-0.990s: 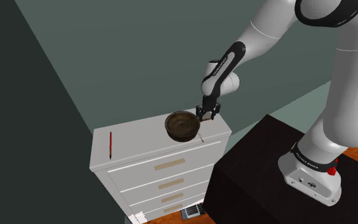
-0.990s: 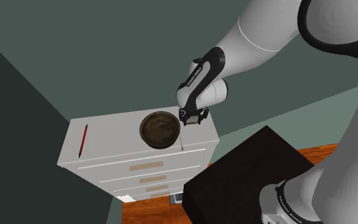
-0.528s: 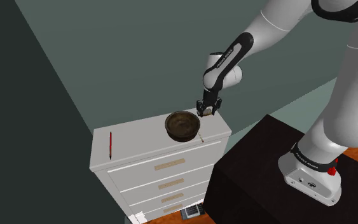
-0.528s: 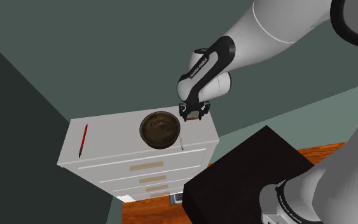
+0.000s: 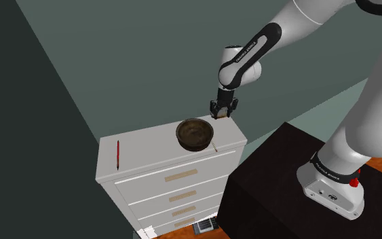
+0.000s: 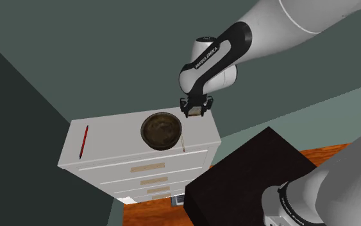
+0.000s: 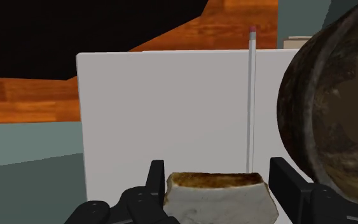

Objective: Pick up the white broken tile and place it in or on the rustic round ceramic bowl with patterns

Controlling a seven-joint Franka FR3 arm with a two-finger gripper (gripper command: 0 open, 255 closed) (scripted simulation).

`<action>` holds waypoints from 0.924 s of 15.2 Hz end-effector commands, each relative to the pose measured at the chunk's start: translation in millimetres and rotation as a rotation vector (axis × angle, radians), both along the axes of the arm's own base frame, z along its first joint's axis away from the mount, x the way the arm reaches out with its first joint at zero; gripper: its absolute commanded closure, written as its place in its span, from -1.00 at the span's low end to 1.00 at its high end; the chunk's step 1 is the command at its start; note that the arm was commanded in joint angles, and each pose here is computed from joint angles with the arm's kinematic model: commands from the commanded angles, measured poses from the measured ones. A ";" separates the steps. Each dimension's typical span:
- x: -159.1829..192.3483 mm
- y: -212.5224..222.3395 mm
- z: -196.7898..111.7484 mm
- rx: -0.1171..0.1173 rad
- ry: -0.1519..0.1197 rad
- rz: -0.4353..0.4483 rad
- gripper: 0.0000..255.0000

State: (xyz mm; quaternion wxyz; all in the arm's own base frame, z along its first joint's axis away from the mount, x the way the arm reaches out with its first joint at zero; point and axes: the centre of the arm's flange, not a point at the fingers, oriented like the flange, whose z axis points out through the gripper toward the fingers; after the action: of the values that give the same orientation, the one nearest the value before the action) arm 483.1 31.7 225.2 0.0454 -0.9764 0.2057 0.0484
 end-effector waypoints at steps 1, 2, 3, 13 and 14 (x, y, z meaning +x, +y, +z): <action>0.2 -1.8 10.7 0.000 0.000 0.000 1.00; 0.2 -1.8 16.0 0.000 0.000 0.000 1.00; 0.2 -1.8 21.3 0.000 0.000 0.000 1.00; 0.0 24.6 60.0 0.000 0.000 0.000 1.00; -0.1 37.8 60.5 0.000 0.000 0.000 1.00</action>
State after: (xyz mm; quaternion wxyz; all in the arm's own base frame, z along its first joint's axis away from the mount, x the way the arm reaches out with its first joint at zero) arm 483.2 57.7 287.8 0.0454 -0.9765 0.2051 0.0486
